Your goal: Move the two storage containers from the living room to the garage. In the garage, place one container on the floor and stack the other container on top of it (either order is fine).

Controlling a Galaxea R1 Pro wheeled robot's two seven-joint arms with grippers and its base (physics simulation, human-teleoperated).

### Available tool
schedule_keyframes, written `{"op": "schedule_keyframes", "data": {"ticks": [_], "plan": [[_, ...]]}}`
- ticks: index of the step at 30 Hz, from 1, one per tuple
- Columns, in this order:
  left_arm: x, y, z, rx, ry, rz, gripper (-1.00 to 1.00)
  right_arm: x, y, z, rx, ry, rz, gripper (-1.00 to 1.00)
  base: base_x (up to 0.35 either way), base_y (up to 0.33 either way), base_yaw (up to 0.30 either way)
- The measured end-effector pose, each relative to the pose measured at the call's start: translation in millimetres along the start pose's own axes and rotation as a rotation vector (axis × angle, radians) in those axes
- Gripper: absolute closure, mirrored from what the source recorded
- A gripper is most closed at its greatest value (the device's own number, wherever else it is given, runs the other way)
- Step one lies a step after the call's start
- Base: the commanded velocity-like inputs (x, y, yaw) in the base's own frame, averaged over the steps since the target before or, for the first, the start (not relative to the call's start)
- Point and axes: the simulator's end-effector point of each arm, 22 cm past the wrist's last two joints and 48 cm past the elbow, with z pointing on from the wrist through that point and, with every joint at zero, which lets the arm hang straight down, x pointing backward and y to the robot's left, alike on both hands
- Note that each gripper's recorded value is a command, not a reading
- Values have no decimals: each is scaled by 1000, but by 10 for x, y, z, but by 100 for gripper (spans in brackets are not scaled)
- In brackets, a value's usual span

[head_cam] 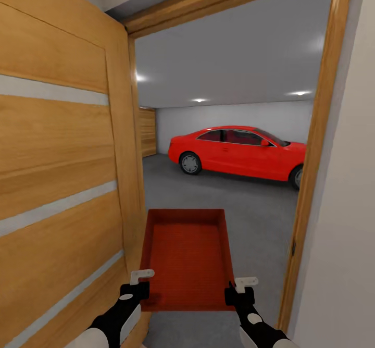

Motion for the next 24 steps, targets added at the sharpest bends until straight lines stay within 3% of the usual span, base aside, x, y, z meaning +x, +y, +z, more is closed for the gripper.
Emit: {"op": "schedule_keyframes", "data": {"ticks": [24], "plan": [[-2,-3,-1,0,-1,0,100,-2,-3,-1,0,-2,0,100,292,228,-283]]}}
